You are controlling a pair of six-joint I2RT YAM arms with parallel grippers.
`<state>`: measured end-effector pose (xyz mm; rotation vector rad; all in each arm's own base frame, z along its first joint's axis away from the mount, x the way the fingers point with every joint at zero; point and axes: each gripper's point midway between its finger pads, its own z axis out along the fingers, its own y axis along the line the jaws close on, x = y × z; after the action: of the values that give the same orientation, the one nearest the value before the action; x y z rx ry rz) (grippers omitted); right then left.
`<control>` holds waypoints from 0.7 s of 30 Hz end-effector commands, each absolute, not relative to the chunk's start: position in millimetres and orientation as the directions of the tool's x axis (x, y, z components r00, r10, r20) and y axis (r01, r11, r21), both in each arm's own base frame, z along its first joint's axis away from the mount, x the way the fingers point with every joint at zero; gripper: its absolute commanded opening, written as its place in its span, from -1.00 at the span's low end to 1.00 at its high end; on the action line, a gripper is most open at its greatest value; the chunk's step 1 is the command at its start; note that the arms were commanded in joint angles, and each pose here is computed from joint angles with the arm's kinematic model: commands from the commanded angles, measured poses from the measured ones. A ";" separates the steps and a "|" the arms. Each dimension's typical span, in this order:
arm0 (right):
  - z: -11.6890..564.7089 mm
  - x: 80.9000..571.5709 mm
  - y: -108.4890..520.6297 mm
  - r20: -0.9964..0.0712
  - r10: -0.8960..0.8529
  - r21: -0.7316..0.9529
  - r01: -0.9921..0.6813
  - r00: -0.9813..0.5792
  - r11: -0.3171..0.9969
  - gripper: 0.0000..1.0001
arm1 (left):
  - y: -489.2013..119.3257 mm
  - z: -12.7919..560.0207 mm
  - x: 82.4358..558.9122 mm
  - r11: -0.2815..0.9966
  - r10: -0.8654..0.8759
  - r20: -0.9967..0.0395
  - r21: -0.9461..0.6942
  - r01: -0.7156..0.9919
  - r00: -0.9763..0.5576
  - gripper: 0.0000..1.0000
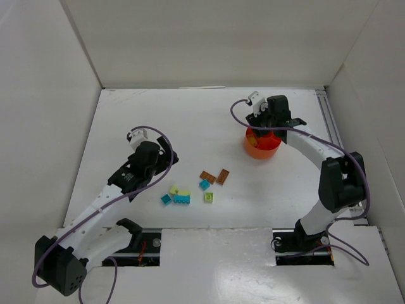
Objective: Sort the legos into containers by color
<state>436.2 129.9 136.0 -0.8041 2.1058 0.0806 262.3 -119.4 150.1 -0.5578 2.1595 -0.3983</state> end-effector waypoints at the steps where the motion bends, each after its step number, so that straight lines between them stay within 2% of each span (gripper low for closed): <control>1: 158.2 442.6 129.9 -0.772 -0.506 -0.238 -0.562 -0.385 0.792 0.11 | -119.7 176.4 270.2 0.838 -0.537 -0.687 -0.497 -0.223 -0.489 1.00; 2: 158.2 442.6 129.9 -0.772 -0.506 -0.238 -0.562 -0.385 0.792 0.18 | -119.7 176.4 270.2 0.838 -0.537 -0.687 -0.497 -0.223 -0.489 1.00; 12: 204.7 424.3 154.1 -0.807 -0.536 -0.317 -0.582 -0.249 0.749 0.20 | -122.8 180.7 263.6 0.833 -0.539 -0.676 -0.516 -0.199 -0.503 1.00; 17: 217.6 384.1 199.7 -0.828 -0.522 -0.292 -0.640 -0.202 0.711 0.25 | -125.1 172.6 254.9 0.829 -0.538 -0.652 -0.523 -0.197 -0.535 1.00; 21: 197.3 333.0 248.7 -0.815 -0.567 -0.282 -0.771 -0.122 0.571 0.28 | -127.7 172.3 248.0 0.822 -0.539 -0.641 -0.543 -0.173 -0.547 1.00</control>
<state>364.1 223.8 212.7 -1.0071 1.8231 0.1893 252.2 -124.7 159.9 -0.5340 2.1588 -0.4735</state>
